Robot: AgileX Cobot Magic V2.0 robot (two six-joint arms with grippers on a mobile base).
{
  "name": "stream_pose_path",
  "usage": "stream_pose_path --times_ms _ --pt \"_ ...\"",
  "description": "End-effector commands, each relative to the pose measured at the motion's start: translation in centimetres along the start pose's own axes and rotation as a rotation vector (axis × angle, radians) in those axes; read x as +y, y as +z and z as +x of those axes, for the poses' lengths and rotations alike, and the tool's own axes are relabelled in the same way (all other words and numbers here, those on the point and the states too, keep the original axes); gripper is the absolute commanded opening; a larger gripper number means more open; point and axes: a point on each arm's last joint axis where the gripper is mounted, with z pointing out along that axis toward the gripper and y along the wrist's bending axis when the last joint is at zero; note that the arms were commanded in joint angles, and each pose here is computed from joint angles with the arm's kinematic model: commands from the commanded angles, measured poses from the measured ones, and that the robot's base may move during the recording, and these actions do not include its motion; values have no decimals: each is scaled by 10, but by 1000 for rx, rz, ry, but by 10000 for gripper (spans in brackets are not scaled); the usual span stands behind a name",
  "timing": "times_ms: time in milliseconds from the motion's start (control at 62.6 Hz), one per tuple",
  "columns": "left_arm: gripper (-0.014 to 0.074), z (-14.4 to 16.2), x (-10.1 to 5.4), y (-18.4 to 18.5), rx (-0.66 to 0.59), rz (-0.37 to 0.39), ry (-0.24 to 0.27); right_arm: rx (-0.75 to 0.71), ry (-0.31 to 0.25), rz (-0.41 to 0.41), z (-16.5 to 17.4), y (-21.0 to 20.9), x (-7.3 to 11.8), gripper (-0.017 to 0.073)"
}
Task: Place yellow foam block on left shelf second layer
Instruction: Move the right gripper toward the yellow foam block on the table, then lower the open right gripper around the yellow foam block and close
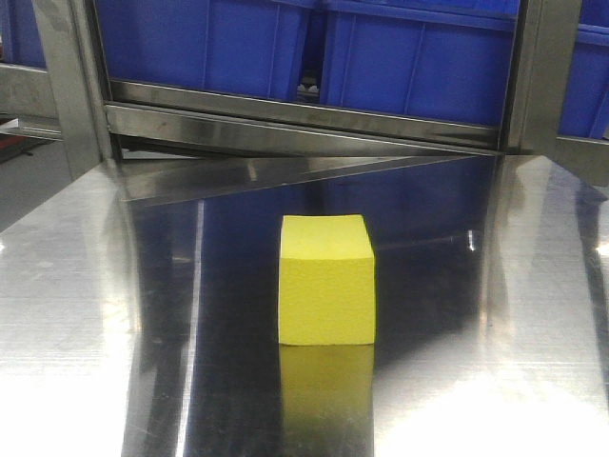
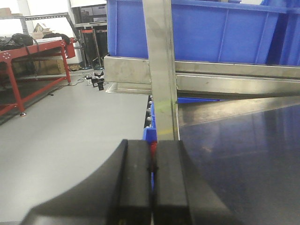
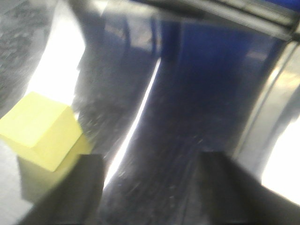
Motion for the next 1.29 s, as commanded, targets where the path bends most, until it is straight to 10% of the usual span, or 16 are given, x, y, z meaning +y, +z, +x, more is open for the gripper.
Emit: stream_pose_path --times_ms 0,304,783,1279 --pt "124 0 0 -1 -78 -4 -9 -21 27 -21 -25 5 7 629" --pt "124 0 0 -1 -78 -4 -9 383 263 59 -55 53 39 631" --pt "124 0 0 -1 -78 -4 -9 636 297 150 -94 139 108 631" --pt "124 0 0 -1 -78 -4 -9 649 339 143 -86 161 136 631"
